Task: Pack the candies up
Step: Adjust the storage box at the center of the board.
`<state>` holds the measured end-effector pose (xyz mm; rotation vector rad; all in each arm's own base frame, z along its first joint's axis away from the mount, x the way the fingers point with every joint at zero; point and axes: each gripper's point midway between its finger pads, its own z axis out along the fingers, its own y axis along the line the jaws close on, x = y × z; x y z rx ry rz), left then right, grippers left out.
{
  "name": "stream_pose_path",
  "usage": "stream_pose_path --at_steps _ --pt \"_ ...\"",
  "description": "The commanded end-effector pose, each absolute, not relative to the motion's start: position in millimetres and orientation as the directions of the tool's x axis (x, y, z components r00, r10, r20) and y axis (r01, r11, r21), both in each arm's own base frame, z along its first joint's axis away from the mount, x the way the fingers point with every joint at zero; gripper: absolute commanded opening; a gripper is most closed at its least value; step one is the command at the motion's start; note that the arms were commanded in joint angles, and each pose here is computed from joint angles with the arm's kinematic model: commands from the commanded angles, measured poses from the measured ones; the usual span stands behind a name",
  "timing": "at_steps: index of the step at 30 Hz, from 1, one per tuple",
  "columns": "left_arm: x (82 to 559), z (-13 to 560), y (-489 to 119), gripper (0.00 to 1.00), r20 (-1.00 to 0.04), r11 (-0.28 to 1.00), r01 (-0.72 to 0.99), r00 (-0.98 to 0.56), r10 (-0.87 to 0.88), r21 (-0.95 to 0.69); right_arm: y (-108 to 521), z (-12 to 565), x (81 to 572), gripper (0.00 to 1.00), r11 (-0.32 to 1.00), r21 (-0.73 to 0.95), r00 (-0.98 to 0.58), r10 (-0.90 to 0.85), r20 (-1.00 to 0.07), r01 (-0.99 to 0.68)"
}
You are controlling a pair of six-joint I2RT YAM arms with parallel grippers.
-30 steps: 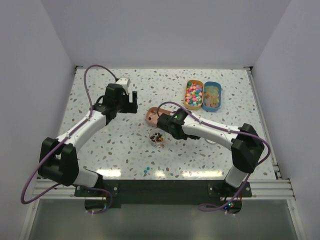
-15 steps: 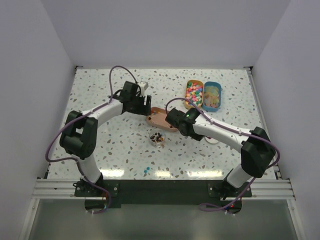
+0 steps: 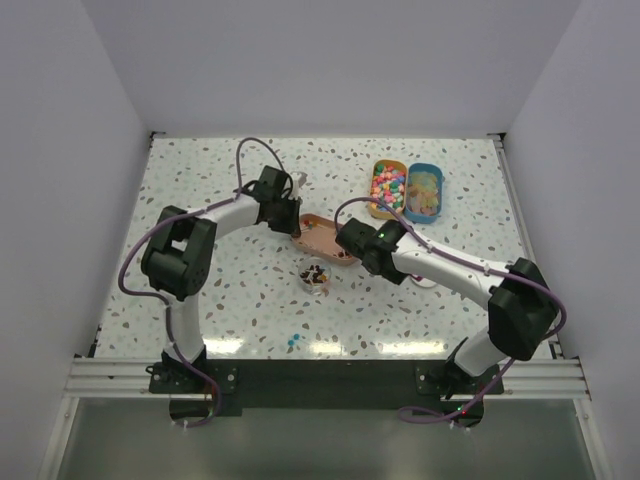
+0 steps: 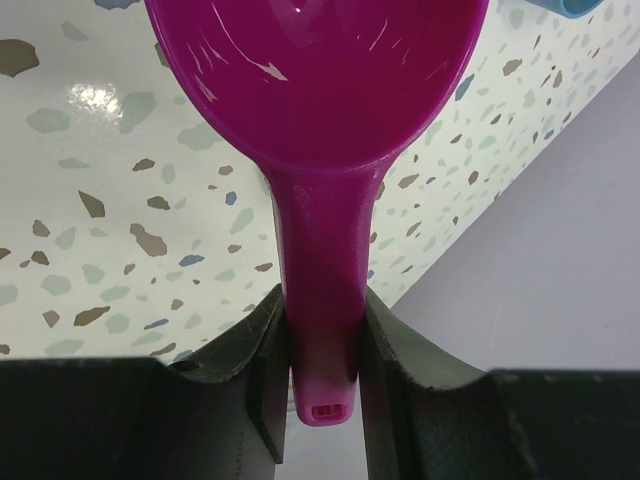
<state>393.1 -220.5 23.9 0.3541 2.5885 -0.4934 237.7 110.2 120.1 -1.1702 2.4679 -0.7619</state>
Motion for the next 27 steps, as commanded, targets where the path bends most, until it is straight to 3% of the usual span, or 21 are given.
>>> stream_pose_path --at_steps 1,5,19,27 --pt "404.4 42.0 -228.5 0.08 -0.536 0.879 0.359 -0.831 0.147 -0.315 112.4 131.6 243.4 0.0 0.557 -0.591 -0.621 -0.775 -0.117 -0.584" --pt "401.3 47.4 -231.0 0.0 -0.539 0.846 0.372 -0.833 0.124 -0.382 113.7 141.4 247.3 0.0 0.564 -0.602 -0.622 -0.771 -0.138 -0.566" --pt "388.7 67.3 -250.6 0.0 -0.487 0.661 0.386 -0.873 0.035 -0.644 122.7 181.3 252.4 0.0 0.627 -0.576 -0.585 -0.757 -0.292 -0.524" --pt "383.7 70.1 -254.3 0.0 -0.461 0.601 0.375 -0.887 0.011 -0.706 125.0 177.2 251.5 0.0 0.619 -0.566 -0.578 -0.766 -0.281 -0.544"
